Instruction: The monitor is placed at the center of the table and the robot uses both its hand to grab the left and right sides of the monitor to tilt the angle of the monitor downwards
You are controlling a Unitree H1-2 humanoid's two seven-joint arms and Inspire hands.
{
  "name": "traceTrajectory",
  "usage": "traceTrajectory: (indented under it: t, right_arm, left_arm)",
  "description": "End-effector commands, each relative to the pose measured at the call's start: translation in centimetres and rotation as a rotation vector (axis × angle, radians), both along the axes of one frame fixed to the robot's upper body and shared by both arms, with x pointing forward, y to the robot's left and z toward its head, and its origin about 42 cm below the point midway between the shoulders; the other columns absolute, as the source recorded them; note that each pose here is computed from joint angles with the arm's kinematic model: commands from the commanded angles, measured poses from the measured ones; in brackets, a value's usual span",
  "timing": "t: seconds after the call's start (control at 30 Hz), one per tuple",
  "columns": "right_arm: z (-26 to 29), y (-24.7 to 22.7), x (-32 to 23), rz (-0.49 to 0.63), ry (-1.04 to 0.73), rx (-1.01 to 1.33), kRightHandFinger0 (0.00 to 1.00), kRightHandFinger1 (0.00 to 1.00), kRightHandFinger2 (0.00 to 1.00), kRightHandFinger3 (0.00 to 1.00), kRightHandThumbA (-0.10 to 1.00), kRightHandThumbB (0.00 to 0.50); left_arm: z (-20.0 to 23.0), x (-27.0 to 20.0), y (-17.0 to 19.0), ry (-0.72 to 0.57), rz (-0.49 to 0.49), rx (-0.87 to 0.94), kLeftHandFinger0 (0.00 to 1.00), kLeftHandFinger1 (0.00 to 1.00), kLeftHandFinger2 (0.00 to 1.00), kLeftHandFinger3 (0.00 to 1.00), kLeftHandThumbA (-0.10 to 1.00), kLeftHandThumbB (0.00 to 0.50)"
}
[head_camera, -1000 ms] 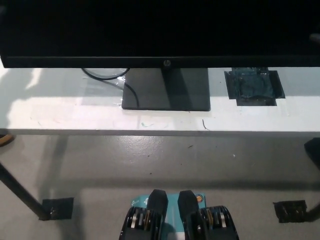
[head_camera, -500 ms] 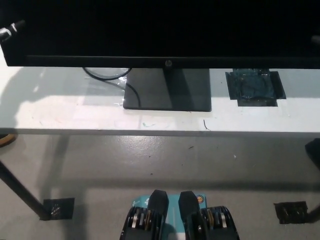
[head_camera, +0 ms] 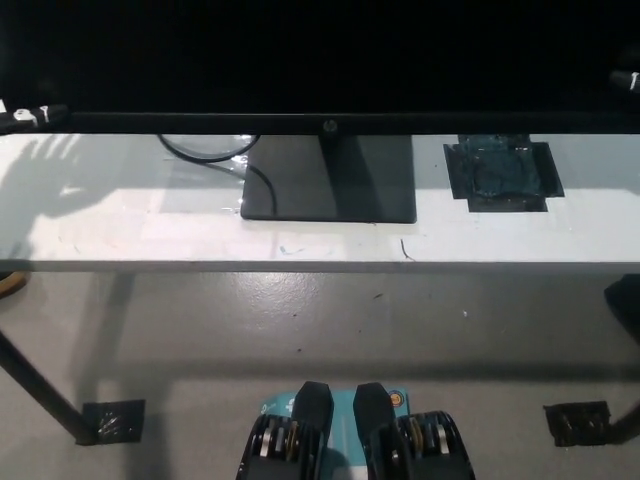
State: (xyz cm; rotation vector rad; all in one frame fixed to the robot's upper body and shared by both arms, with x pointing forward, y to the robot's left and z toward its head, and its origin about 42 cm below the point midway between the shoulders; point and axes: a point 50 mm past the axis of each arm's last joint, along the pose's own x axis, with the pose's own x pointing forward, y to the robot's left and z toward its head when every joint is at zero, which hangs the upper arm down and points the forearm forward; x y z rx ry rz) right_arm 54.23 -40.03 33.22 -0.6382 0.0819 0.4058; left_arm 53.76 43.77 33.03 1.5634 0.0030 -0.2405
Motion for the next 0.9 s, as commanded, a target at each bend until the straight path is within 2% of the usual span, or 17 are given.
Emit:
traceTrajectory:
  t: [0.0,0.1,0.13,0.2,0.27,0.4,0.43,0.53,0.67,0.7,0.83,0.87]
  right_arm:
    - [5.3,5.3,2.7,-0.041,-0.416,-0.373,1.00,1.00,1.00,1.00,0.41,0.500]
    - [5.4,6.1,3.2,-0.073,-0.485,-0.418,1.00,1.00,1.00,1.00,0.44,0.500]
    - [5.5,6.6,3.4,-0.087,-0.512,-0.456,1.00,1.00,1.00,1.00,0.43,0.500]
    - [5.5,6.6,3.5,-0.089,-0.518,-0.461,1.00,1.00,1.00,1.00,0.43,0.500]
    - [6.2,7.6,4.0,-0.106,-0.558,-0.491,1.00,1.00,1.00,1.00,0.37,0.500]
    - [7.9,8.9,4.4,-0.106,-0.636,-0.545,1.00,1.00,1.00,1.00,0.40,0.500]
    - [8.1,9.1,4.5,-0.106,-0.655,-0.550,1.00,1.00,1.00,1.00,0.41,0.500]
    - [9.0,9.5,4.7,-0.124,-0.679,-0.567,1.00,1.00,1.00,1.00,0.45,0.500]
    - [9.1,9.7,4.7,-0.130,-0.692,-0.576,1.00,1.00,1.00,1.00,0.45,0.500]
    - [10.0,11.1,5.0,-0.142,-0.755,-0.617,1.00,1.00,1.00,1.00,0.48,0.500]
    - [10.9,11.7,5.2,-0.174,-0.804,-0.669,1.00,1.00,1.00,1.00,0.51,0.500]
    - [11.0,11.8,5.2,-0.179,-0.811,-0.680,1.00,1.00,1.00,1.00,0.51,0.493]
  left_arm:
    - [3.7,1.8,-2.1,-0.174,-0.106,0.498,1.00,1.00,1.00,1.00,0.90,0.493]
    - [5.4,2.4,-2.5,-0.246,-0.068,0.474,1.00,1.00,1.00,1.00,0.89,0.500]
    - [6.4,2.7,-3.2,-0.264,-0.061,0.476,1.00,1.00,1.00,1.00,0.85,0.490]
    - [6.4,2.8,-3.2,-0.267,-0.061,0.478,1.00,1.00,1.00,1.00,0.85,0.493]
    - [8.6,3.4,-4.6,-0.316,-0.061,0.498,1.00,1.00,1.00,1.00,0.82,0.467]
    - [11.8,3.9,-5.9,-0.387,-0.072,0.510,1.00,1.00,1.00,1.00,0.84,0.466]
    - [12.5,3.9,-6.2,-0.419,-0.092,0.499,1.00,1.00,1.00,1.00,0.79,0.461]
    - [14.0,4.1,-7.0,-0.483,-0.089,0.518,1.00,1.00,1.00,1.00,0.84,0.499]
    - [14.2,4.1,-7.2,-0.499,-0.084,0.528,1.00,1.00,1.00,1.00,0.85,0.500]
    - [15.3,4.0,-7.3,-0.578,-0.076,0.561,1.00,1.00,1.00,1.00,0.90,0.500]
    - [16.1,4.3,-8.0,-0.588,-0.038,0.594,1.00,1.00,1.00,1.00,0.91,0.499]
    - [16.3,4.4,-8.2,-0.593,-0.031,0.607,1.00,1.00,1.00,1.00,0.90,0.486]
